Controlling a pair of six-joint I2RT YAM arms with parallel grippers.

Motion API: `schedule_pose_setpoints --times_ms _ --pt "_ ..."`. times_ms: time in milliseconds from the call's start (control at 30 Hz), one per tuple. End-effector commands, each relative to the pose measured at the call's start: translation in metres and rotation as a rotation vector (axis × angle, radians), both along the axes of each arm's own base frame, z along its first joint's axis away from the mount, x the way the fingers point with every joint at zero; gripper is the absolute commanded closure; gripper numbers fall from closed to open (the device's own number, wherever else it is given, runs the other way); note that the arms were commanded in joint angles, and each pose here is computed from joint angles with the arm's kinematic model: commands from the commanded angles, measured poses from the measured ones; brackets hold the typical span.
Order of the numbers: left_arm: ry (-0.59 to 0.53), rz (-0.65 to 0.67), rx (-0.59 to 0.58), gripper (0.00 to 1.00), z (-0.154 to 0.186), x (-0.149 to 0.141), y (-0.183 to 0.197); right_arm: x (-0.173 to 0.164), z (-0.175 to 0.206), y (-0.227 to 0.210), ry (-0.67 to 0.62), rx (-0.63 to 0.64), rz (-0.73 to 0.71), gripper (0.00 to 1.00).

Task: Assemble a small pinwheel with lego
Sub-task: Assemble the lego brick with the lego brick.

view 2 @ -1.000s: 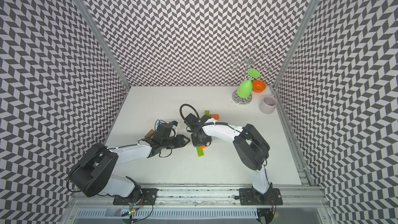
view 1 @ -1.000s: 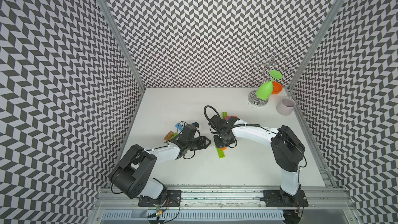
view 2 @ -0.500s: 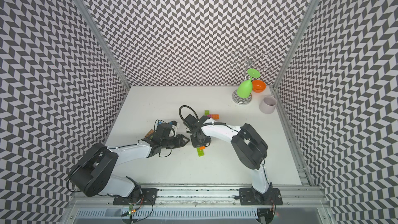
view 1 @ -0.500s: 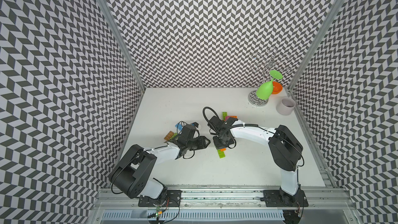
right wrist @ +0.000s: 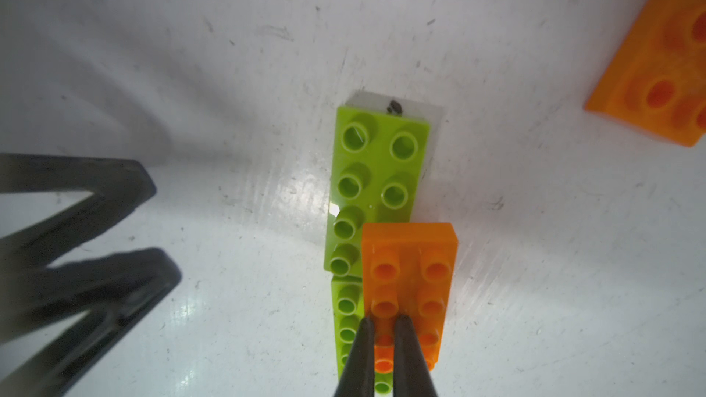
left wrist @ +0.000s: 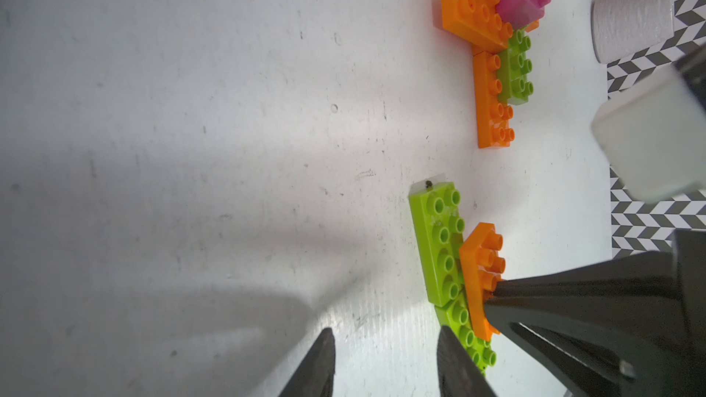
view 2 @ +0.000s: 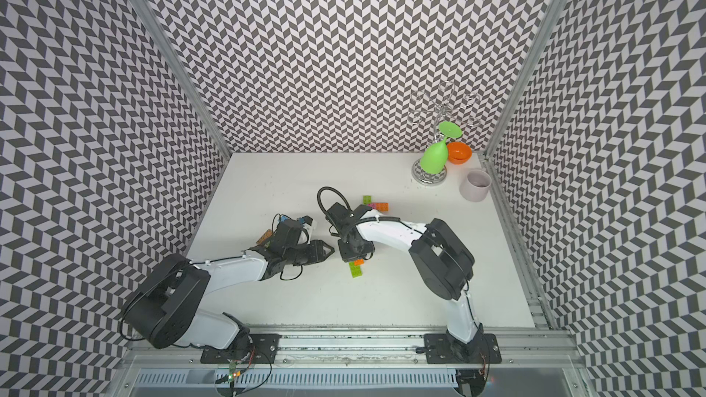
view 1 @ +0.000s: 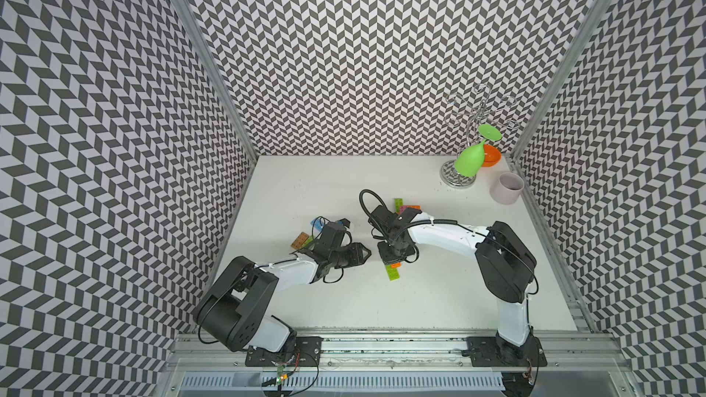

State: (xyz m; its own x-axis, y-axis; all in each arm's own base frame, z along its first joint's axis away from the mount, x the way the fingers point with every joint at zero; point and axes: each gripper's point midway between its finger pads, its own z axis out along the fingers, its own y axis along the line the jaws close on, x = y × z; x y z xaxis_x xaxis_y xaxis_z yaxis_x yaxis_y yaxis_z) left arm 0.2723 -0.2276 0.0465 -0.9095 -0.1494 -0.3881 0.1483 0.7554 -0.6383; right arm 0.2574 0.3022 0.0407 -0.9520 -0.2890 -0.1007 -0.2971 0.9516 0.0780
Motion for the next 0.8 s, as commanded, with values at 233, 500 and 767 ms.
schedule_pose_setpoints --times_ms 233,500,767 --pt "-0.01 -0.039 -0.025 0.57 -0.002 -0.001 -0.006 0.002 -0.034 -0.001 0.024 -0.076 0.031 0.91" --pt "-0.022 -0.034 -0.027 0.6 0.003 -0.003 -0.004 -0.013 -0.044 -0.014 0.079 -0.132 0.088 0.9" --pt "-0.08 0.029 -0.008 0.61 0.02 -0.002 0.012 -0.034 -0.042 -0.046 0.109 -0.218 0.112 0.9"
